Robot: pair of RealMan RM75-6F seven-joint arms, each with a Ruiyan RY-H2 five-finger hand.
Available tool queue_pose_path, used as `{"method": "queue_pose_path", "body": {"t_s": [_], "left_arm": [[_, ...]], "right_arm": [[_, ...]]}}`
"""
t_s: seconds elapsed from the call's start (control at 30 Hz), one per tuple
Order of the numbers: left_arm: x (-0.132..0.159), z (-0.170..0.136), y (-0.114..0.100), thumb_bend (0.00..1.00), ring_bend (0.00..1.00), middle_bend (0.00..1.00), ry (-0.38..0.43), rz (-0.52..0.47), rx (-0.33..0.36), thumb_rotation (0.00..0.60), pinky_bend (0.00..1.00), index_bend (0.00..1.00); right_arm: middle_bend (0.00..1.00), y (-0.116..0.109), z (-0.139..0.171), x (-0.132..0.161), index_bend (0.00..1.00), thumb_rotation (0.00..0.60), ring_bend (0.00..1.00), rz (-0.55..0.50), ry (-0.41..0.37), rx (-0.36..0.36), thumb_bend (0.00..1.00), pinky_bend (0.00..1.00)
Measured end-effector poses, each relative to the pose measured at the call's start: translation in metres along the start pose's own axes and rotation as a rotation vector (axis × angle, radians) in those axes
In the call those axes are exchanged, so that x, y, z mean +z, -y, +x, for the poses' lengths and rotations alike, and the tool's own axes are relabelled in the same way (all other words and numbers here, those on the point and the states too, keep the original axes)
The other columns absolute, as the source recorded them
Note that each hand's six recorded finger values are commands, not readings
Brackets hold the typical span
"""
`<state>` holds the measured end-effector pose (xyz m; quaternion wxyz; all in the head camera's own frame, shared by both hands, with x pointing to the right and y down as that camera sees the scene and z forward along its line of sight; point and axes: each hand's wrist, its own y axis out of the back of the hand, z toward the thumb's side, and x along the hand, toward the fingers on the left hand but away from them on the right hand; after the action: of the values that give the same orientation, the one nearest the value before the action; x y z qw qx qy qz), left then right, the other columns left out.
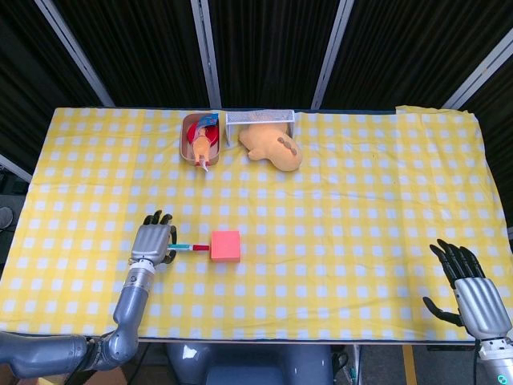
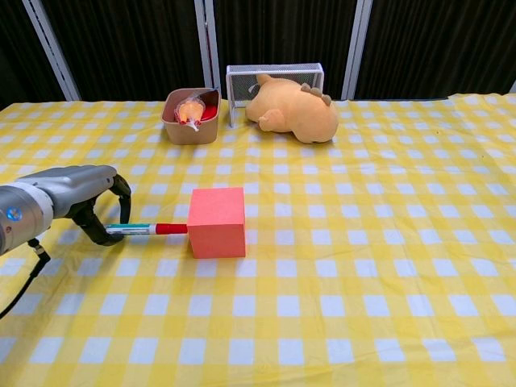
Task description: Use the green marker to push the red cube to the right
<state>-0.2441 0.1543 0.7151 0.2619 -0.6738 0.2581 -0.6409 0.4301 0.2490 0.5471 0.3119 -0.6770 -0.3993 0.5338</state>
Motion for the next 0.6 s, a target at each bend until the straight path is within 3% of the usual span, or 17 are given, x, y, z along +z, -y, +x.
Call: {"method": "queue_pose_path", "body": {"t_s": [0.6], "left_arm": [[0.073, 0.01, -0.007, 0.46, 0.01, 0.14, 0.081, -0.035, 0.016, 0.6, 0.11, 0.59]], "right_arm": [[0.0, -0.001, 0.0, 0.0, 0.0, 0.6, 0.0, -0.007, -0.003, 0.0, 0.32, 0.0]]}}
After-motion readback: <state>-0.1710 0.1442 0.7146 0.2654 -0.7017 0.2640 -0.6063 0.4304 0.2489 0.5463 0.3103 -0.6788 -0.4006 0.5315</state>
